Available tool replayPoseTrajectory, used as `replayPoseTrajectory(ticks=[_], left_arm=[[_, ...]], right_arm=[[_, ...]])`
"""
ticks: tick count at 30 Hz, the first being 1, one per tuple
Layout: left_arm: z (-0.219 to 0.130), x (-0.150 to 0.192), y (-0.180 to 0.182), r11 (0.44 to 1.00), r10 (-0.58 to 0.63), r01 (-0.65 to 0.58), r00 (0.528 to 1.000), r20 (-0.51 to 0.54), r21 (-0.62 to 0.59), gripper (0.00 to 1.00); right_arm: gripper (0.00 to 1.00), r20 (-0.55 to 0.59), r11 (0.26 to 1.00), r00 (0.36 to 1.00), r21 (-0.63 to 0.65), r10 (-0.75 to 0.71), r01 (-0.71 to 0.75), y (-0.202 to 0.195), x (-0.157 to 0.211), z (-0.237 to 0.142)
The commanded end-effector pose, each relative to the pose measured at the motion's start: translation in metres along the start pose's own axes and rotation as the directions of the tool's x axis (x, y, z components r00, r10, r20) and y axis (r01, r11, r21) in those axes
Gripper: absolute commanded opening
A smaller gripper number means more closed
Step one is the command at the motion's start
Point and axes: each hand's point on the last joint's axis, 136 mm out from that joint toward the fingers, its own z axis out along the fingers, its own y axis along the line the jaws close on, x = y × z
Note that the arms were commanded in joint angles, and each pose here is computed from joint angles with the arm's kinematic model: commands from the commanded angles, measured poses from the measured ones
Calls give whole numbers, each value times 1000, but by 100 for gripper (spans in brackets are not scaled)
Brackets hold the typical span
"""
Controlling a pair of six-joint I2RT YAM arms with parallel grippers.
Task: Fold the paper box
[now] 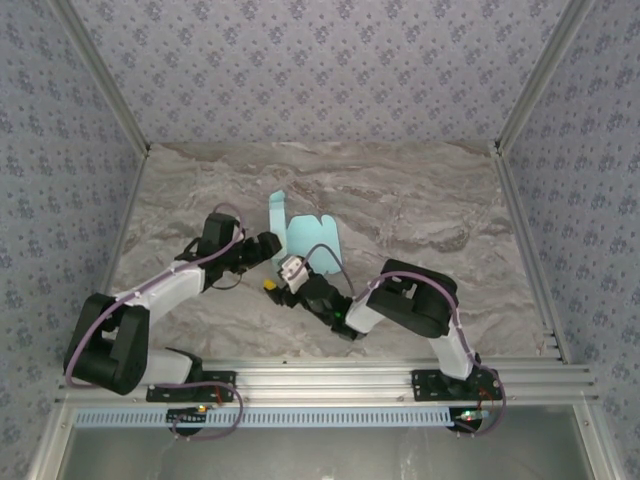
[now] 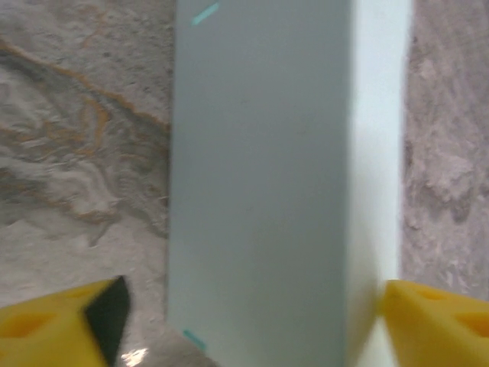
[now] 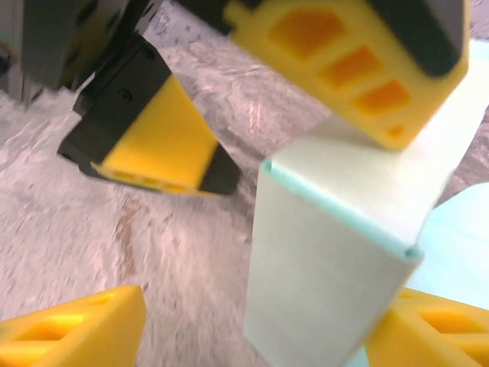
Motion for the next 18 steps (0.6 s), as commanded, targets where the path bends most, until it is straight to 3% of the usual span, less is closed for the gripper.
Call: replayPoseTrajectory(ticks=[1,7,12,18], left_arm=[[-9,1,7,994,82,-84,996,-38,-70,99],[-31,-15,-30,979,202,-202,979,-22,6,99],[-50,-10,-56,965,258,-253,963,-71,72,99],[-50,9,-54,961,275,-276,949,-153,13,99]], right_arm=[[75,51,994,999,-110,13,-7,8,-12,-18],[75,58,990,998,-139,-16,24,8,-17,-44],[75,86,994,996,-103,-39,48,-11,-37,-62],[75,128,998,992,-57,0,8,-60,-58,-79]])
